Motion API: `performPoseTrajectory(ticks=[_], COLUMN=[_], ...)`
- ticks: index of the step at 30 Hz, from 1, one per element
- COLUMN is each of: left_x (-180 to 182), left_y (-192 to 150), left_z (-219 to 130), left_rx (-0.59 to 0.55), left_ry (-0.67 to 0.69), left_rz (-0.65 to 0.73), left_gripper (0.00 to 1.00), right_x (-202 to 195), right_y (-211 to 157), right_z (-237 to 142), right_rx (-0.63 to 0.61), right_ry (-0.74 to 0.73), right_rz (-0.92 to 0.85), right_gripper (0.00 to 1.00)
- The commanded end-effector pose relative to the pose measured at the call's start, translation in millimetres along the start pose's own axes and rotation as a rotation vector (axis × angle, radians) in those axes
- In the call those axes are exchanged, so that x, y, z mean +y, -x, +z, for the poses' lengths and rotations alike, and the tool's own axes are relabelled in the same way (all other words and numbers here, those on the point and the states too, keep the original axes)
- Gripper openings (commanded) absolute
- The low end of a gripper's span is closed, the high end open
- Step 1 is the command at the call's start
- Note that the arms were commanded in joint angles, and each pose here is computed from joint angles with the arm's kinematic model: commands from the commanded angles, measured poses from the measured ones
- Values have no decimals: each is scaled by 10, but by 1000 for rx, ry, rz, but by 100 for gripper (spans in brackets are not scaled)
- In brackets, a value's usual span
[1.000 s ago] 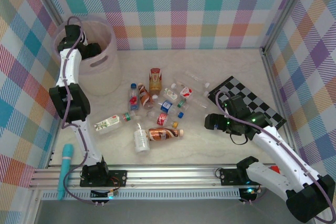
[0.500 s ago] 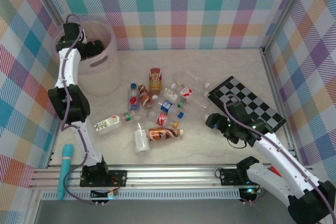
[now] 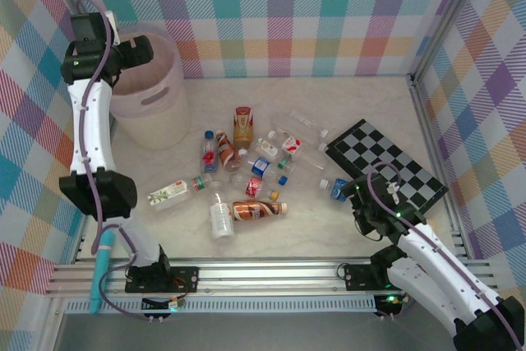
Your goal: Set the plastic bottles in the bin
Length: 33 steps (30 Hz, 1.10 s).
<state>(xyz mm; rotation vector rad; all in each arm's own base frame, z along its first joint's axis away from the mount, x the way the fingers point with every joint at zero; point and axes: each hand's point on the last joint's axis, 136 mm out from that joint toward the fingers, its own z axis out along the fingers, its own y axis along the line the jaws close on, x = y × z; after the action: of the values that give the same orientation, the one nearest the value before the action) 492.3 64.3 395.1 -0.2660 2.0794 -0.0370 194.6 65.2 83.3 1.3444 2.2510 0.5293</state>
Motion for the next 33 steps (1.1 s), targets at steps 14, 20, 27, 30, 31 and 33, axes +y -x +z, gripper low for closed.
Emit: performPoseTrajectory(ticks=[14,20,27,30,31,33], left_x=[-1430,-1743,-1899,-1927,-1939,-1961], left_y=[-1426,-2140,-2679,-2719,-2726,-2724], left_z=[-1154,-1141,-1071,-1083,-1081,-1088], left_rx=[77,223,324,324,325,324], left_ry=[-434,-547,-607,-606,-607,-613], left_rz=[-76,-136,-250,-245,-244,-245], left_gripper=[100,100,100,100,100,100], right_x=[223,234,238,215,207,188], right_y=[311,393,350,306,286,254], right_z=[187,290,483,579,615,675], right_rx=[-133,-136,-97,-73,-63,-49], right_ry=[70,78,47,35,29,15], right_rz=[188,222,236,242,241,237], right_gripper=[92,94,93,92,90,88])
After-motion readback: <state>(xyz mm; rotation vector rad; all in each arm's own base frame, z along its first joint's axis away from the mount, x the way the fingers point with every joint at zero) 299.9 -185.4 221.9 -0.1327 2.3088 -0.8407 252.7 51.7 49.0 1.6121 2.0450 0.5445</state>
